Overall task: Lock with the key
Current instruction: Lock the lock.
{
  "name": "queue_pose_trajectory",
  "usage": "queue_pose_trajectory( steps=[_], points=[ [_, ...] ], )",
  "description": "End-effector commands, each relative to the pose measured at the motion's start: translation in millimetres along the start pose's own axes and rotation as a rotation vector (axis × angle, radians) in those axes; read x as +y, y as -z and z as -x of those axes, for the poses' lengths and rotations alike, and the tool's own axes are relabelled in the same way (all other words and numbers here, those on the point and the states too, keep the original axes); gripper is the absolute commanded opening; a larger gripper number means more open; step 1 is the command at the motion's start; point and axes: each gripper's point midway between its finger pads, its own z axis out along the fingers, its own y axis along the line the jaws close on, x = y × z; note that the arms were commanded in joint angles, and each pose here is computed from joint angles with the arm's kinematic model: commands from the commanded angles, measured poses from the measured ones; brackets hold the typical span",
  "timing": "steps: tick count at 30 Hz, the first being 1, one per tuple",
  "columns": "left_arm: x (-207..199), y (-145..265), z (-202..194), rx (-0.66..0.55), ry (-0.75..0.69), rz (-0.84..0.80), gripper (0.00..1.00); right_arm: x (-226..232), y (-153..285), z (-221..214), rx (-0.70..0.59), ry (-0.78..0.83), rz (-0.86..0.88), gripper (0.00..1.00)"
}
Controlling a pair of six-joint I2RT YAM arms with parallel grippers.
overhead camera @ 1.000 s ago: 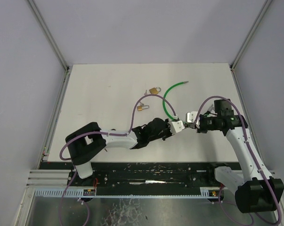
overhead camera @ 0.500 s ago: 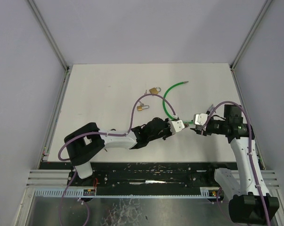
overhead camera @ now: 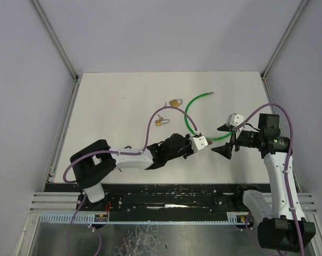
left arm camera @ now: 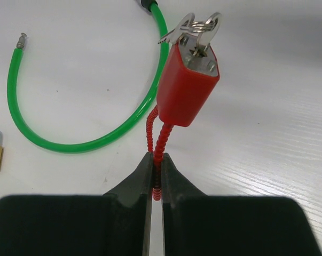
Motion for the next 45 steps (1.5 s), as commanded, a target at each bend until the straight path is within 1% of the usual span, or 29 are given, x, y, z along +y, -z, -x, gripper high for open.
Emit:
queue_pose_trajectory(
  steps=[1, 3, 4, 5, 8, 10, 12, 13, 16, 21, 24, 30, 37, 45],
  points=[
    [13.0, 5.1, 41.0, -0.142, 0.008, 0.048, 0.00, 12.1, 0.9, 1.4, -0.031, 0.164, 0.045, 0.99],
    [12.0, 5.7, 40.9, -0.145, 0.006, 0.043, 0.00, 11.5, 0.4, -1.4, -0.023, 0.263, 0.069, 1.00],
    [11.4, 6.0, 41.6, -0.148, 0.007, 0.039, 0.00, 11.4, 0.3, -1.8, -0.021, 0.283, 0.083, 0.98],
    [11.4, 6.0, 41.9, -0.148, 0.005, 0.038, 0.00, 9.6, -0.1, -0.2, -0.023, 0.311, 0.098, 0.95],
    [11.2, 5.7, 41.2, -0.147, 0.004, 0.039, 0.00, 6.9, 1.7, 9.3, -0.027, 0.356, 0.156, 0.77],
    [11.4, 5.9, 42.0, -0.149, 0.004, 0.040, 0.00, 13.2, 2.2, 5.3, -0.020, 0.374, 0.213, 0.61],
    [11.7, 5.6, 41.7, -0.150, 0.003, 0.040, 0.00, 19.0, -0.2, -4.4, -0.021, 0.354, 0.251, 0.44],
    [10.9, 5.5, 41.8, -0.149, 0.004, 0.037, 0.00, 19.7, -1.7, -9.5, -0.017, 0.334, 0.257, 0.38],
    [10.7, 4.8, 41.2, -0.145, 0.004, 0.036, 0.00, 14.6, -4.6, -20.9, 0.010, 0.305, 0.240, 0.30],
    [9.7, 4.2, 40.8, -0.143, 0.003, 0.031, 0.00, 0.3, -9.2, -27.8, 0.040, 0.319, 0.147, 0.28],
    [9.8, 3.8, 40.3, -0.141, 0.004, 0.030, 0.00, -4.4, -13.0, -34.5, 0.066, 0.336, 0.122, 0.29],
    [8.2, 3.8, 40.3, -0.140, 0.002, 0.022, 0.00, -8.2, -14.9, -37.2, 0.077, 0.342, 0.121, 0.29],
    [7.8, 3.7, 40.2, -0.140, 0.002, 0.018, 0.00, -1.0, -16.5, -40.0, 0.081, 0.355, 0.158, 0.20],
    [6.6, 3.7, 41.0, -0.141, 0.000, 0.012, 0.00, 7.8, -18.1, -40.3, 0.071, 0.405, 0.197, 0.19]
  ],
)
